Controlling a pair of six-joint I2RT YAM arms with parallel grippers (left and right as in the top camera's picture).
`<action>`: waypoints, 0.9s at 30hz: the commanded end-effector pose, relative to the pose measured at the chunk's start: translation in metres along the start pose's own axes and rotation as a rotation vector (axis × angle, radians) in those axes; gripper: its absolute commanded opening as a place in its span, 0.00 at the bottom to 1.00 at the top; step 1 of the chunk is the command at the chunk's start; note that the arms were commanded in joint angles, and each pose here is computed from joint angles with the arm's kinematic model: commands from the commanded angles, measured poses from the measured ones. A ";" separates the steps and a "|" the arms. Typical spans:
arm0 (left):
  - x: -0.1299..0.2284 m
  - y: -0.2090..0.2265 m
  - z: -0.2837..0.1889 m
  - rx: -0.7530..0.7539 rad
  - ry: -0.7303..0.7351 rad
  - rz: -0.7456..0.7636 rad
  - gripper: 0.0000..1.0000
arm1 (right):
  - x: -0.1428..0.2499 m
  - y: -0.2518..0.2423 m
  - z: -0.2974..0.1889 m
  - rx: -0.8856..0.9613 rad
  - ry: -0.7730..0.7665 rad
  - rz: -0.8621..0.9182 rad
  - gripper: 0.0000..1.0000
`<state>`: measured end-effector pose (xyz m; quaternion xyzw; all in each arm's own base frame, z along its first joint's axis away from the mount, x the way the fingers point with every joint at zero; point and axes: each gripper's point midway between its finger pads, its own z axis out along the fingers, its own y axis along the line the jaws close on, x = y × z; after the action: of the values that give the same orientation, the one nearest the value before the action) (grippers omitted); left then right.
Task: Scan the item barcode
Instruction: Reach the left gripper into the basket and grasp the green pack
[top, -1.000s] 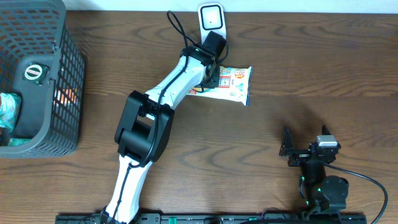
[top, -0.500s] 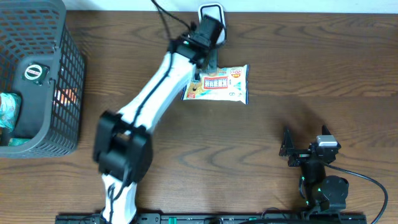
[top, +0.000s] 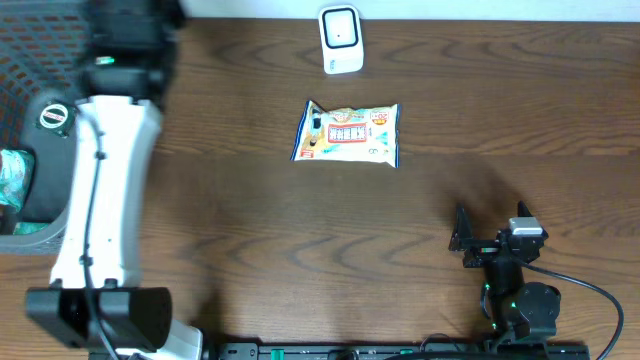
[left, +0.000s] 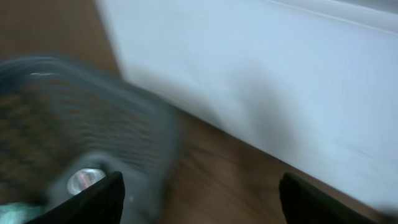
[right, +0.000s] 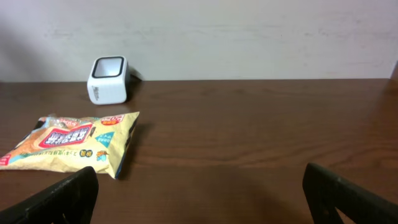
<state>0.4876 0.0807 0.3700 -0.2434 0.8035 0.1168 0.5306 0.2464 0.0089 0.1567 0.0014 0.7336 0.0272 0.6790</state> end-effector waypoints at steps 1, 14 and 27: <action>-0.013 0.062 0.014 -0.057 0.011 -0.055 0.80 | 0.001 -0.002 0.000 0.007 0.002 0.007 0.99; 0.014 0.233 0.047 -0.324 0.149 -0.187 0.83 | 0.001 -0.002 0.000 0.007 0.002 0.007 0.99; 0.126 0.270 0.117 -0.210 0.521 0.090 0.86 | 0.001 -0.002 0.000 0.007 0.002 0.007 0.99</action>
<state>0.3889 0.3372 0.2209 -0.3477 0.8702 0.1753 0.3019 0.2464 0.0089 0.1567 0.0014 0.7336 0.0272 0.6790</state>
